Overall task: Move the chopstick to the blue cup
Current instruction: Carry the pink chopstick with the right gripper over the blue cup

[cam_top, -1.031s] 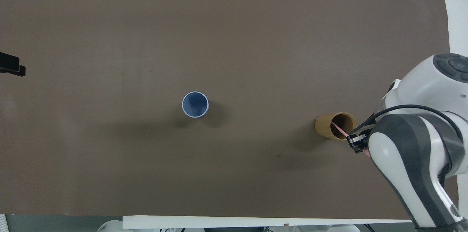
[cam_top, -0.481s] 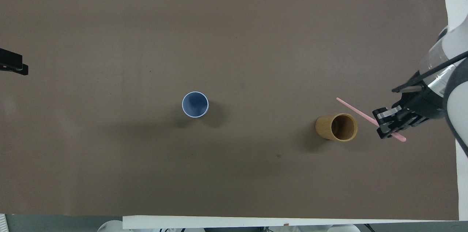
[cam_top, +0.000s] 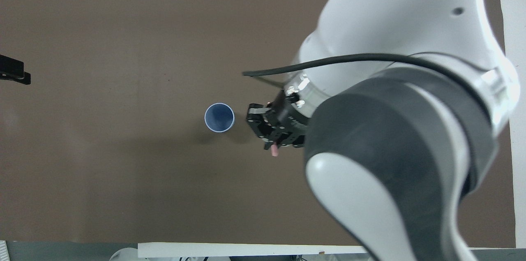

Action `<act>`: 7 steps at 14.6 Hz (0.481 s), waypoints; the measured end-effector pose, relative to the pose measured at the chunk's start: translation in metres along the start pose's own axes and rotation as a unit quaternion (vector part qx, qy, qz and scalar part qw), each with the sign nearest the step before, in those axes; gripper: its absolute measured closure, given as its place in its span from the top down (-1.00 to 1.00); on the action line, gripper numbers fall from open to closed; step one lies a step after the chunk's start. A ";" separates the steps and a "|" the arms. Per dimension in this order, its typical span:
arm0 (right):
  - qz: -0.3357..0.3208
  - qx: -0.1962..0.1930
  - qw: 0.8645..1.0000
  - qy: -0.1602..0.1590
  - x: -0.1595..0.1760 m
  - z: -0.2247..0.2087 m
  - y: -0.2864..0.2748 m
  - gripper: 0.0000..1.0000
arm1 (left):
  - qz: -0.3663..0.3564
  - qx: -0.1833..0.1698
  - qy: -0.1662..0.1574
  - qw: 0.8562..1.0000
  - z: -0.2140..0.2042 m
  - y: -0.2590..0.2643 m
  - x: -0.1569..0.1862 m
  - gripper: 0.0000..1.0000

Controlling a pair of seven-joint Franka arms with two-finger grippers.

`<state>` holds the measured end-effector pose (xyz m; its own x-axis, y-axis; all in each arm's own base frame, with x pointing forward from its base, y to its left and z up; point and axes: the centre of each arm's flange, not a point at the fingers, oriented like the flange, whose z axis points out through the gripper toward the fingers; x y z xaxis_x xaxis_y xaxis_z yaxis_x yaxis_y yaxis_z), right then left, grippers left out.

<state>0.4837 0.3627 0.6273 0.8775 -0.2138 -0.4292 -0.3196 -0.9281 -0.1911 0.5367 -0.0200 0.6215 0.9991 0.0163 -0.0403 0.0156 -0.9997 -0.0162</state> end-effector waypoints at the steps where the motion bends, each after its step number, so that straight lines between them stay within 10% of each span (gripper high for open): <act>1: 0.014 0.008 1.000 0.005 -0.010 0.014 -0.020 -0.83 | 0.000 0.000 0.000 1.000 0.000 0.000 0.000 1.00; 7: 0.043 0.033 0.998 0.015 -0.013 0.073 -0.070 -0.83 | 0.000 0.000 0.000 1.000 0.000 0.000 0.000 1.00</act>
<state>0.4684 0.4526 0.5817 0.8555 -0.3017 -0.4208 -0.4165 -0.8838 -0.2130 0.5367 -0.0200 0.6215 0.9990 0.0164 -0.0404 0.0157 -0.9997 -0.0162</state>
